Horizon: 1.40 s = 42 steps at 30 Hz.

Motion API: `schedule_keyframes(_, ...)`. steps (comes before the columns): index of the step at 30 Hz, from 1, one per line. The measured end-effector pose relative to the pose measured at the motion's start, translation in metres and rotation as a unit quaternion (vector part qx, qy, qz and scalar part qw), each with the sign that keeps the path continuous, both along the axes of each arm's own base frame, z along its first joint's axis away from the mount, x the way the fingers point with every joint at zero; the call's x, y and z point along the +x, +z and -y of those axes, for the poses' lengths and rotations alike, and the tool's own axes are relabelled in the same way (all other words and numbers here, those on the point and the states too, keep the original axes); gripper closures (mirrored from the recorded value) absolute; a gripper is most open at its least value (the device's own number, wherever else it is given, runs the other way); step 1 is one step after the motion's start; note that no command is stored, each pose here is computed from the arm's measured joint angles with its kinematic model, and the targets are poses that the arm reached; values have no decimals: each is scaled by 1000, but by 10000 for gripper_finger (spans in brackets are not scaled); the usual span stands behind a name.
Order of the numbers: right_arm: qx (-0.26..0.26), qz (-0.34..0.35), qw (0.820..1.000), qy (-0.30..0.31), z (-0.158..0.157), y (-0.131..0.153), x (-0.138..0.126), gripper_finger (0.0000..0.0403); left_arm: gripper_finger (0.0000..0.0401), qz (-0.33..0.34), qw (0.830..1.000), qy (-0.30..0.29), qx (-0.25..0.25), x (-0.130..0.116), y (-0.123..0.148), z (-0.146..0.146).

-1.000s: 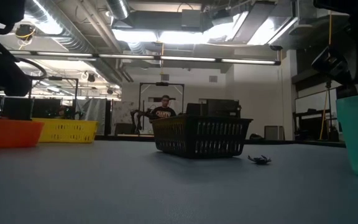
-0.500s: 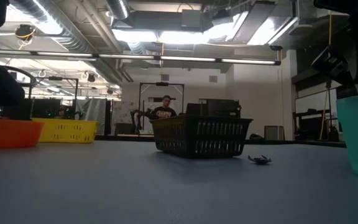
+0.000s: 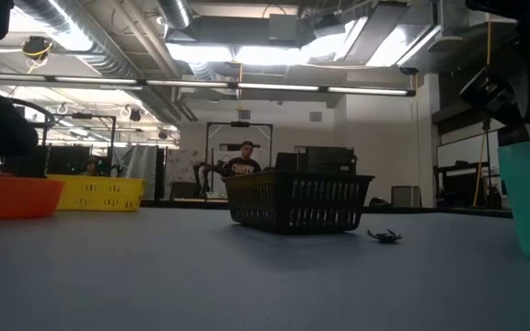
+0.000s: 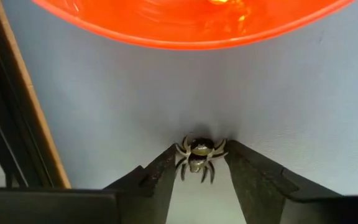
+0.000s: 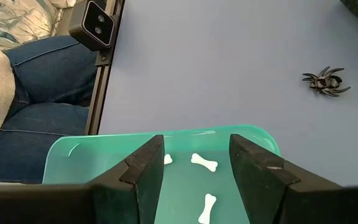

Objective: Sort Halloween decoration
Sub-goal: Put the black spider toy into the black bin

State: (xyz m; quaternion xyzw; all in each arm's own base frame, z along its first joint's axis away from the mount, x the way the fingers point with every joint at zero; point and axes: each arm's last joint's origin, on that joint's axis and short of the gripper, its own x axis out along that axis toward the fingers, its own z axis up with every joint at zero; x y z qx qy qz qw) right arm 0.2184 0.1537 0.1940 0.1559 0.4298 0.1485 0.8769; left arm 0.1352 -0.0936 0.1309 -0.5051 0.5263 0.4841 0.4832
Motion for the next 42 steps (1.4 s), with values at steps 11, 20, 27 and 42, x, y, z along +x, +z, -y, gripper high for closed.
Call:
schedule_keyframes(11, 0, 0, 1000, 0, 0, 0, 0, 223, 293, -1, 1000, 0, 0, 0, 0, 0)
schedule_keyframes(20, 0, 0, 1000, 0, 0, 0, 0, 223, 295, -2, 1000, 0, 0, 0, 0, 0)
schedule_keyframes(27, 0, 0, 1000, 0, 0, 0, 0, 223, 295, -2, 1000, -1, 1, 0, 0, 0)
schedule_keyframes(42, 0, 0, 1000, 0, 0, 0, 0, 223, 296, 15, 1000, -18, 6, 6, 7, 3)
